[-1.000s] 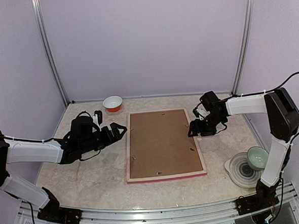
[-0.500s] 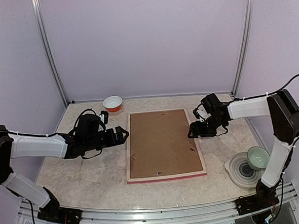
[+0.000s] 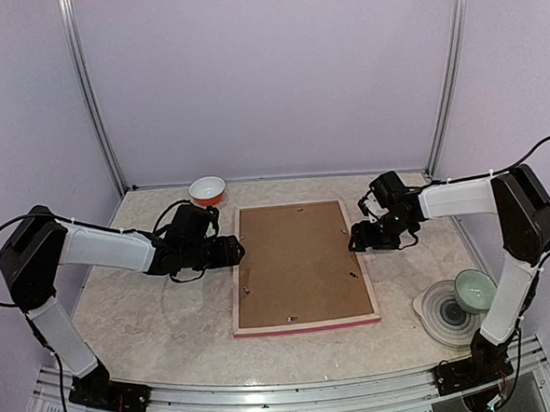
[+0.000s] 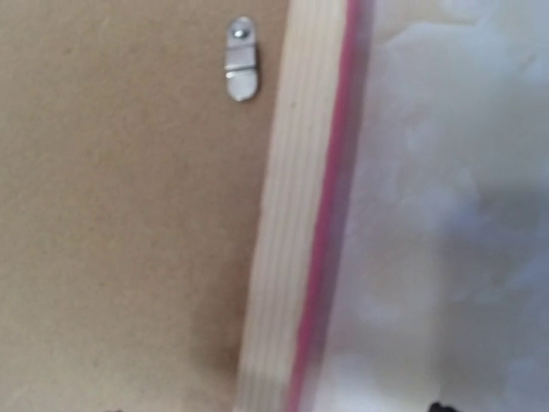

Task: Put the photo into the frame
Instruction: Press the fastener onto the backboard.

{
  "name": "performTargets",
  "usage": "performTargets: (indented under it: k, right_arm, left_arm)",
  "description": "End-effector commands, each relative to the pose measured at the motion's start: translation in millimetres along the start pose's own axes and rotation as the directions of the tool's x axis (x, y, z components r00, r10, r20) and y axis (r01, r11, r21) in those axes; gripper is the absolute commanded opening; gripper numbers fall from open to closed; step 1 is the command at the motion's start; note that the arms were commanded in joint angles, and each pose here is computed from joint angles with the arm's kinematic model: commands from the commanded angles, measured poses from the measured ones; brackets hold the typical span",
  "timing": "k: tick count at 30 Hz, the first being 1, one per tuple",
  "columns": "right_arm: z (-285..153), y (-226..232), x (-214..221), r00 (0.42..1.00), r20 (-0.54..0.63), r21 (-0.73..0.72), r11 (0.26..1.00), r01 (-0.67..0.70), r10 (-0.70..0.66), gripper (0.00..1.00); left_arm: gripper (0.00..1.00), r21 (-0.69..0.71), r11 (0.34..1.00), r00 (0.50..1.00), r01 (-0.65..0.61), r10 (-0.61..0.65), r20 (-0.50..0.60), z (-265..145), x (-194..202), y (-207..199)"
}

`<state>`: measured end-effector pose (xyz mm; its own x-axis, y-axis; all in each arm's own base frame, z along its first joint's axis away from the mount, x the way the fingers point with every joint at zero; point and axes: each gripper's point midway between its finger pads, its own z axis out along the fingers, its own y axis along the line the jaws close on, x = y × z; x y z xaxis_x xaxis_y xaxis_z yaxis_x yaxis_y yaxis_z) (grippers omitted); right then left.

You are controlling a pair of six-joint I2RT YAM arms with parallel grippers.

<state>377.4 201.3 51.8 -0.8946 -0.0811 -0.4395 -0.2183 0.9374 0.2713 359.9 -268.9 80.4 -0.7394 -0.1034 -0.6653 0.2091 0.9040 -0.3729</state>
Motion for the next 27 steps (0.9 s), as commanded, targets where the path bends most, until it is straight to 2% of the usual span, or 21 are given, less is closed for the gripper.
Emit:
performTargets:
  k: [1, 5, 11, 14, 18, 24, 27]
  right_arm:
    - [-1, 4, -15, 0.999, 0.046, 0.008, 1.000, 0.013, -0.013, 0.75]
    - [5, 4, -22, 0.999, 0.042, 0.014, 1.000, 0.024, -0.024, 0.74]
    - [11, 1, -29, 0.998, 0.048, 0.017, 0.999, 0.029, -0.030, 0.73]
    - [17, -3, -26, 0.999, 0.033, 0.009, 1.000, 0.018, -0.019, 0.72]
    - [20, -2, -22, 1.000, 0.015, -0.016, 1.000, -0.005, 0.005, 0.68]
    - [12, 1, -18, 0.999, 0.038, -0.039, 0.999, -0.017, 0.018, 0.60]
    - [7, 0, -17, 0.999, 0.052, -0.026, 1.000, -0.007, 0.008, 0.56]
  left_arm:
    - [0.73, -0.031, 0.999, 0.997, -0.017, 0.015, -0.081, 17, 16, 7]
    - [0.68, -0.032, 0.999, 0.995, 0.008, -0.012, -0.097, 25, 25, 11]
    - [0.50, -0.047, 0.999, 0.990, -0.001, -0.006, -0.144, 41, 46, 20]
    - [0.48, -0.057, 0.998, 0.987, -0.002, -0.007, -0.158, 44, 54, 25]
    - [0.39, -0.067, 0.998, 0.981, 0.016, -0.028, -0.192, 45, 68, 31]
    - [0.38, -0.042, 0.998, 0.976, 0.047, -0.055, -0.213, 33, 76, 29]
    - [0.38, -0.035, 0.998, 0.982, 0.056, -0.061, -0.180, 26, 60, 24]
